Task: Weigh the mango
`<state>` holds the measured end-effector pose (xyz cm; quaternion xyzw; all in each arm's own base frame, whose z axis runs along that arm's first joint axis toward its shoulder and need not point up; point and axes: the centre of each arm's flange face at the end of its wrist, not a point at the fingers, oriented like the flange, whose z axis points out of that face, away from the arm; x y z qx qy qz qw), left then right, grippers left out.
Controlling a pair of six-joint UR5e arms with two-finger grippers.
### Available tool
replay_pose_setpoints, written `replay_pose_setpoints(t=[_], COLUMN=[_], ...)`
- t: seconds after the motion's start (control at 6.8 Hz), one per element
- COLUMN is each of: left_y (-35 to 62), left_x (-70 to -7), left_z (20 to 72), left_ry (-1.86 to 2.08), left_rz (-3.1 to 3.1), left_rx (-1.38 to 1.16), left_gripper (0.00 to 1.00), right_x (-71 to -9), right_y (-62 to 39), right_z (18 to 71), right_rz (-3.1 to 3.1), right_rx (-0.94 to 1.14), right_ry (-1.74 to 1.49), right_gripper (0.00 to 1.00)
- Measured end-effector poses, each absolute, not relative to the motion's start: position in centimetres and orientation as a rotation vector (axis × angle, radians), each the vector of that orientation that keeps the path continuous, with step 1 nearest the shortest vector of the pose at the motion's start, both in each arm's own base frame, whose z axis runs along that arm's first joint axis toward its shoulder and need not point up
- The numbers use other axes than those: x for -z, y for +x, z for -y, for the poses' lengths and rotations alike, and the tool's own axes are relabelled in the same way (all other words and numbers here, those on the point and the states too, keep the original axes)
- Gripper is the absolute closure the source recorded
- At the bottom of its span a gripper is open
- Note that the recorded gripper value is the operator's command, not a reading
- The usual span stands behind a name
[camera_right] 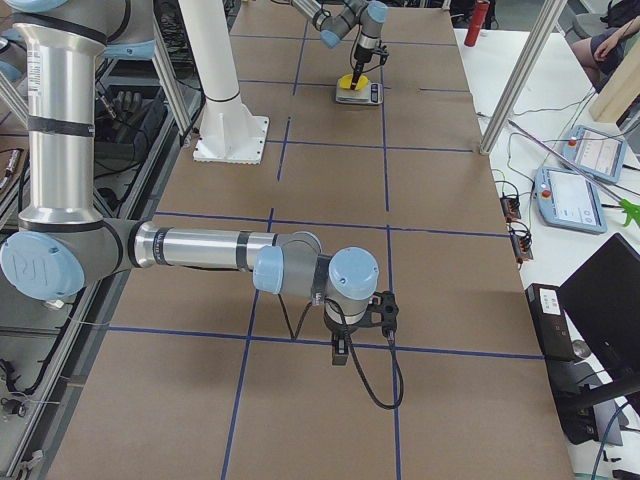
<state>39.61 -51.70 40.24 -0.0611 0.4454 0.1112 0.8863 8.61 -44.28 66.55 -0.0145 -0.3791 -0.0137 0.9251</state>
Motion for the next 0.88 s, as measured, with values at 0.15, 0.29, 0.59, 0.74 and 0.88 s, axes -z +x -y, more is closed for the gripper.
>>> replay_pose_setpoints(t=[0.15,0.29,0.59,0.74,0.88], left_y=[39.6,39.4,36.3,33.4,30.0], left_x=[-40.3,-40.1,-38.7,-37.8,-38.7], left_z=[51.7,51.7,52.7,53.2,53.5], left_ry=[-0.129,-0.128,-0.089,-0.060,-0.038], left_rz=[-0.926,-0.927,-0.946,-0.953,-0.944], left_rx=[-0.228,-0.222,-0.188,-0.160,-0.139], left_gripper=[0.00,0.00,0.00,0.00,0.00], right_x=[-66.6,-66.5,-66.5,-66.5,-66.6], right_y=[8.6,8.6,8.6,8.6,8.6], right_z=[44.3,44.3,44.3,44.3,44.3], right_rz=[0.778,0.778,0.778,0.778,0.778], right_rx=[0.028,0.028,0.028,0.028,0.028], right_ry=[-0.030,-0.030,-0.029,-0.030,-0.030], right_gripper=[0.00,0.00,0.00,0.00,0.00])
